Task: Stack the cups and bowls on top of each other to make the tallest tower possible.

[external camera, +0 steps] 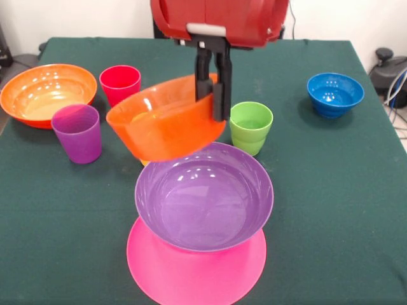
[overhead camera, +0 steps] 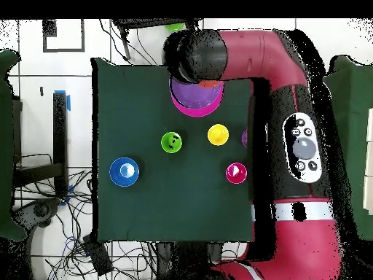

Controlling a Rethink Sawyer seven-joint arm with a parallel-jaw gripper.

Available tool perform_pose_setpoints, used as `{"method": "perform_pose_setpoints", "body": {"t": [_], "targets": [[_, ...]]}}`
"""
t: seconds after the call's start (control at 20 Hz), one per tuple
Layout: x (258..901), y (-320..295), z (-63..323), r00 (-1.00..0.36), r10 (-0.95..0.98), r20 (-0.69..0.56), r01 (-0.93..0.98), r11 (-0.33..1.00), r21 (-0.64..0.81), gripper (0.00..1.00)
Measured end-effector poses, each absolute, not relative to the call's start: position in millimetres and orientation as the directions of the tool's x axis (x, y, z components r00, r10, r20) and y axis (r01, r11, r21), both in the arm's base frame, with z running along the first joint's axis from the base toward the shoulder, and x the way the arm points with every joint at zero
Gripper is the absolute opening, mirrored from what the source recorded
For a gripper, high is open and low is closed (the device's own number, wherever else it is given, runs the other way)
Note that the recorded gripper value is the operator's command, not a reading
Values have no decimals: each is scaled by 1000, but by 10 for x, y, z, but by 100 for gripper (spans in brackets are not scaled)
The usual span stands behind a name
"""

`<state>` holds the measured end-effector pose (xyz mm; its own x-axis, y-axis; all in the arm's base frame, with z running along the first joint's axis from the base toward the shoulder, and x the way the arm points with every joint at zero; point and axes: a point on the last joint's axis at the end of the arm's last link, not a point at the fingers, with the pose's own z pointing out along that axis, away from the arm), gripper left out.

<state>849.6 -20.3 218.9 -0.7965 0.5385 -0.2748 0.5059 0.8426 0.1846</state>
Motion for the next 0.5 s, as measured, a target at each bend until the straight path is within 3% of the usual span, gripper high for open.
{"method": "perform_pose_setpoints", "body": {"t": [0.5], "targets": [[8734, -143, 1808, -788, 548, -280, 512, 837, 195, 0]]}}
